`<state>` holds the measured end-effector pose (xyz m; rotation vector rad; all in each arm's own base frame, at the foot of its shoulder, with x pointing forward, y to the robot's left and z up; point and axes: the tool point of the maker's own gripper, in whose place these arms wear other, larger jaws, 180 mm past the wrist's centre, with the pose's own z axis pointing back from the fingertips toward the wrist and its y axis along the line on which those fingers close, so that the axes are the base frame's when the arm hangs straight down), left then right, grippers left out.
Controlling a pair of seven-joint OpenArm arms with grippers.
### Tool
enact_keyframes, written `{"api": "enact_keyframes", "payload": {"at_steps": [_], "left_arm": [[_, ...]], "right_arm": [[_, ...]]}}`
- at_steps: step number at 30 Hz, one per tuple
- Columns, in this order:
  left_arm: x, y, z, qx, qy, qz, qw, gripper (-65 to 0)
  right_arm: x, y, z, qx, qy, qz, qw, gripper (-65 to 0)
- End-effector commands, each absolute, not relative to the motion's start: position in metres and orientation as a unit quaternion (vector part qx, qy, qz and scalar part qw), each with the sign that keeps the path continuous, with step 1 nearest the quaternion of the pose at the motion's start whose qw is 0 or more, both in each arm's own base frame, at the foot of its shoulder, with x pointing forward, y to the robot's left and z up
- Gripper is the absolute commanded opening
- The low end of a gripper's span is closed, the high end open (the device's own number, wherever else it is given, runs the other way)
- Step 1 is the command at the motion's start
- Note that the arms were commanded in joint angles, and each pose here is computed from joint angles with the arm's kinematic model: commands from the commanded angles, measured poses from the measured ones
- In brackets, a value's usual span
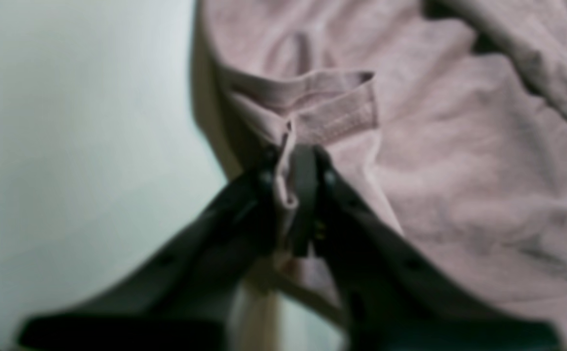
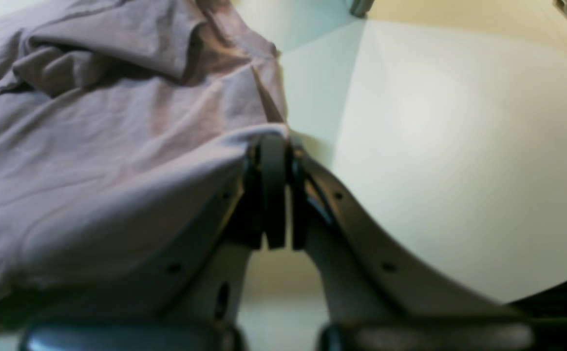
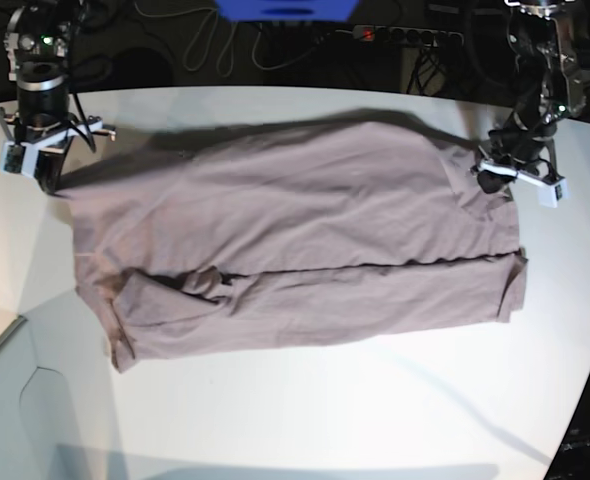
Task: Layout the t-shirt on the table in an organized manner, then fold the t-shirt properly
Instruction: 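Regrasp the shirt corner with the left gripper while the right holds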
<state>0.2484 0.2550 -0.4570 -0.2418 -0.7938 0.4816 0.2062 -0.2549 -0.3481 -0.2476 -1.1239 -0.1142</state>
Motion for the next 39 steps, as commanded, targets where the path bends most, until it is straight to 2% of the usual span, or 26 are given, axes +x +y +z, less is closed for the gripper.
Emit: {"api": "enact_keyframes", "payload": {"at_steps": [1, 23, 28, 30, 36, 39], "left_arm": [[0.253, 0.258, -0.449, -0.116, -0.397, 0.230, 0.881, -52.6], [0.225, 0.255, -0.451, -0.111, -0.384, 0.223, 0.889, -50.4], [0.223, 0.255, -0.452, -0.111, -0.381, 0.225, 0.890, -38.1], [0.221, 0.252, -0.453, -0.119, -0.380, 0.233, 0.887, -35.5], [0.214, 0.253, -0.453, -0.137, -0.379, 0.254, 0.879, -36.5], [0.214, 0.253, -0.452, -0.137, -0.379, 0.255, 0.879, -45.6]], "right_arm": [[0.210, -0.254, -0.337, -0.117, -0.551, -0.050, 0.825, -65.0], [0.210, -0.254, -0.337, -0.116, -0.550, -0.051, 0.826, -65.0], [0.210, -0.254, -0.337, -0.116, -0.550, -0.051, 0.826, -65.0], [0.210, -0.254, -0.337, -0.116, -0.550, -0.051, 0.826, -65.0], [0.210, -0.254, -0.337, -0.116, -0.550, -0.051, 0.826, -65.0], [0.209, -0.254, -0.338, -0.116, -0.549, -0.051, 0.826, -65.0]]}}
